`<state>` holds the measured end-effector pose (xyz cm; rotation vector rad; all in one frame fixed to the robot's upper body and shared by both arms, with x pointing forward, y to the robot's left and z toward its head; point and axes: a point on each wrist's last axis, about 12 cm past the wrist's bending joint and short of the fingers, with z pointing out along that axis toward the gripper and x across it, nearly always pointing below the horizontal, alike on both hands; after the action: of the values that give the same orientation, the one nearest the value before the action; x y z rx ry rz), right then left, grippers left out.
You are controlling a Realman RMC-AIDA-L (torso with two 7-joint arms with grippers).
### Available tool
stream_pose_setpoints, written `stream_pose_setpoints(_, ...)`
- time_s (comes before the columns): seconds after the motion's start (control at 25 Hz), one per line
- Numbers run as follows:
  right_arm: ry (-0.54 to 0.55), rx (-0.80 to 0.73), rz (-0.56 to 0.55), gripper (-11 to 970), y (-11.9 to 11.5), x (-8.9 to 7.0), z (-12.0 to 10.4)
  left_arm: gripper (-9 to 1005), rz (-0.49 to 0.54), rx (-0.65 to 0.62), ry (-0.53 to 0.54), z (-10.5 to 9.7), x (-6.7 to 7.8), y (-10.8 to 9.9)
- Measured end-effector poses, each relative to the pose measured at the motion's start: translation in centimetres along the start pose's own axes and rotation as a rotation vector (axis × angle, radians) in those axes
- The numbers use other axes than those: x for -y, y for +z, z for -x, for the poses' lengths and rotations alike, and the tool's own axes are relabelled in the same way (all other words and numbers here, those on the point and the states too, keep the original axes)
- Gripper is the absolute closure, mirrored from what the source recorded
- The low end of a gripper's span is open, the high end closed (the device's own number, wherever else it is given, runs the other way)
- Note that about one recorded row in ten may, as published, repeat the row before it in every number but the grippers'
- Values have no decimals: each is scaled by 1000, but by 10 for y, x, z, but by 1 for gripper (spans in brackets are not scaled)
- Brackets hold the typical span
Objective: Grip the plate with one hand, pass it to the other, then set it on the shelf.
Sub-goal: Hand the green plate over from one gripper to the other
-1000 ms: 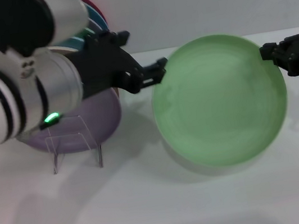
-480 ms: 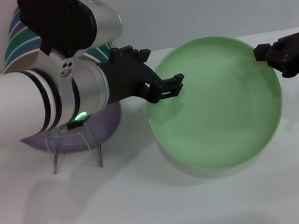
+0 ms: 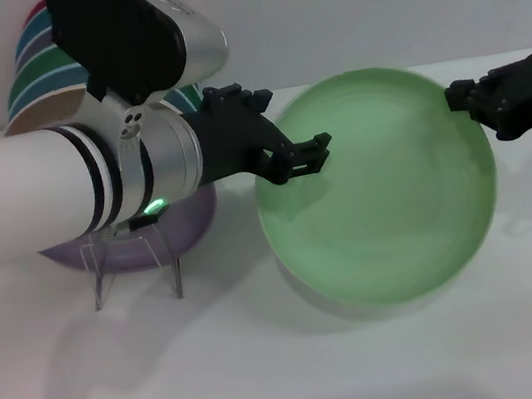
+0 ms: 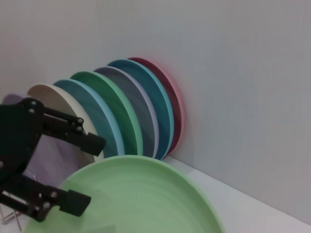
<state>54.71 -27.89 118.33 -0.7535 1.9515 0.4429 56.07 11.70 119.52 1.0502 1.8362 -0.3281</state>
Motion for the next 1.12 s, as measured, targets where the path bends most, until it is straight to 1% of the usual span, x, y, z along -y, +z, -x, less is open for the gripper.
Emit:
stream_pose_setpoints(0.36,3,6,9,943,-1,-1,0,212,-2,-4,4,-3,1,4)
stream_pose_setpoints(0.56,-4,3,15,927,0,-4,1,262,1,6,29,-1,1,4)
stream_pose_setpoints(0.76,-8,5,15,910,-1,-5,2,441,-8,6,55,-1,5,5)
stream_pose_setpoints(1.0,-14,7,17,890,-2,-6,3,656,-3,21,60,0,5,6)
stream_pose_setpoints(1.12,-24,8,21,880,-2,-8,5,718,2,28,77,-1,6,8)
